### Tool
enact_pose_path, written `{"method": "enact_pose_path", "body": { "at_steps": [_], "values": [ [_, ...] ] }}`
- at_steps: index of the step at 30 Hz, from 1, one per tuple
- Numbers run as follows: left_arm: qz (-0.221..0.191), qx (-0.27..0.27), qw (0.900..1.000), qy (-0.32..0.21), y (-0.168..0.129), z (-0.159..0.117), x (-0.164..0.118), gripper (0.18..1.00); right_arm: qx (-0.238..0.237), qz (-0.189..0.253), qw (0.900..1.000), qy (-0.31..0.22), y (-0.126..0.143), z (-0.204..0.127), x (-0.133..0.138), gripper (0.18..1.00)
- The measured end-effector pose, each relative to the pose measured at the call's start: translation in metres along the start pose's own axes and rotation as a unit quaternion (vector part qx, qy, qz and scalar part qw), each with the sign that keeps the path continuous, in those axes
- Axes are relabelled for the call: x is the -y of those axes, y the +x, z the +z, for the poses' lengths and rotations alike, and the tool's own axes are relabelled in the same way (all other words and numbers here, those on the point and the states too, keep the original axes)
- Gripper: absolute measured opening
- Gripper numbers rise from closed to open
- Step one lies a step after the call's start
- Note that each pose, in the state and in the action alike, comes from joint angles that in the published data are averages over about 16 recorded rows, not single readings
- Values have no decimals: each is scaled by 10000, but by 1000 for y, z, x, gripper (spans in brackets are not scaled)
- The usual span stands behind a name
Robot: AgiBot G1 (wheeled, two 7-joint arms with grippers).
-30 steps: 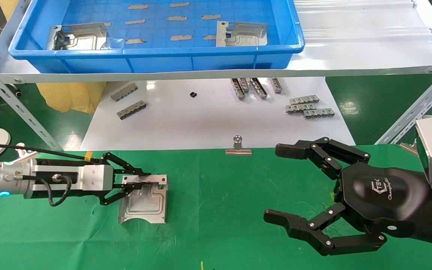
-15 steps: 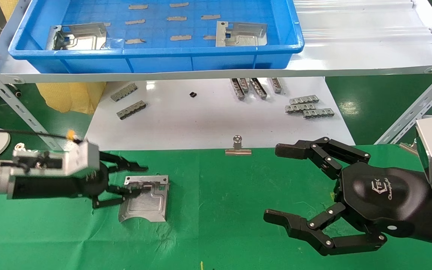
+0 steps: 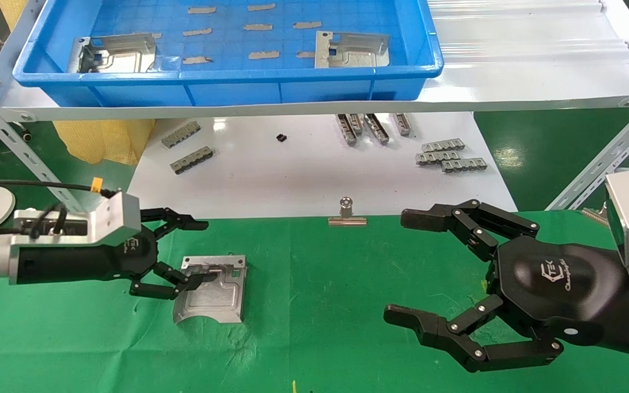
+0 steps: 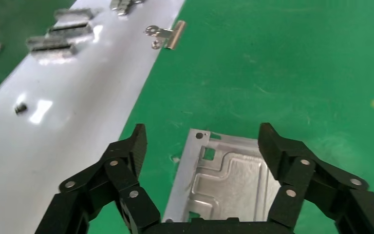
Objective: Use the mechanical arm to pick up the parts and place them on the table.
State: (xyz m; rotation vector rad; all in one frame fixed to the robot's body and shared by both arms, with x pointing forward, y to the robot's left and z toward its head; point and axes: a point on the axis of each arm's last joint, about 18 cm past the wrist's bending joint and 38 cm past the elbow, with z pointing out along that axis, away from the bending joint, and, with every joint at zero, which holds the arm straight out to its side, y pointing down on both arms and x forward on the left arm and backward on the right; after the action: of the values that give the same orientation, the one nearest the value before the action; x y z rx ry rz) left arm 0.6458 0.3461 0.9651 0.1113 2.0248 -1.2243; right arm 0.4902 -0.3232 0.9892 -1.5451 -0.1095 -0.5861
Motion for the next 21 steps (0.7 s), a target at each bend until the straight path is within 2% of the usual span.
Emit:
{"method": "enact_pose_path", "body": {
  "at_steps": [7,14,21],
  "values": [
    [-70,78,9997,234,1,-2,4,878,0,0,10000,0,0,0,0,1000],
    [-180,149,9982,549,5,-6,12,955,0,0,10000,0,0,0,0,1000],
    [-284,168,9957,861,13,-13,22,992,0,0,10000,0,0,0,0,1000]
  ]
}}
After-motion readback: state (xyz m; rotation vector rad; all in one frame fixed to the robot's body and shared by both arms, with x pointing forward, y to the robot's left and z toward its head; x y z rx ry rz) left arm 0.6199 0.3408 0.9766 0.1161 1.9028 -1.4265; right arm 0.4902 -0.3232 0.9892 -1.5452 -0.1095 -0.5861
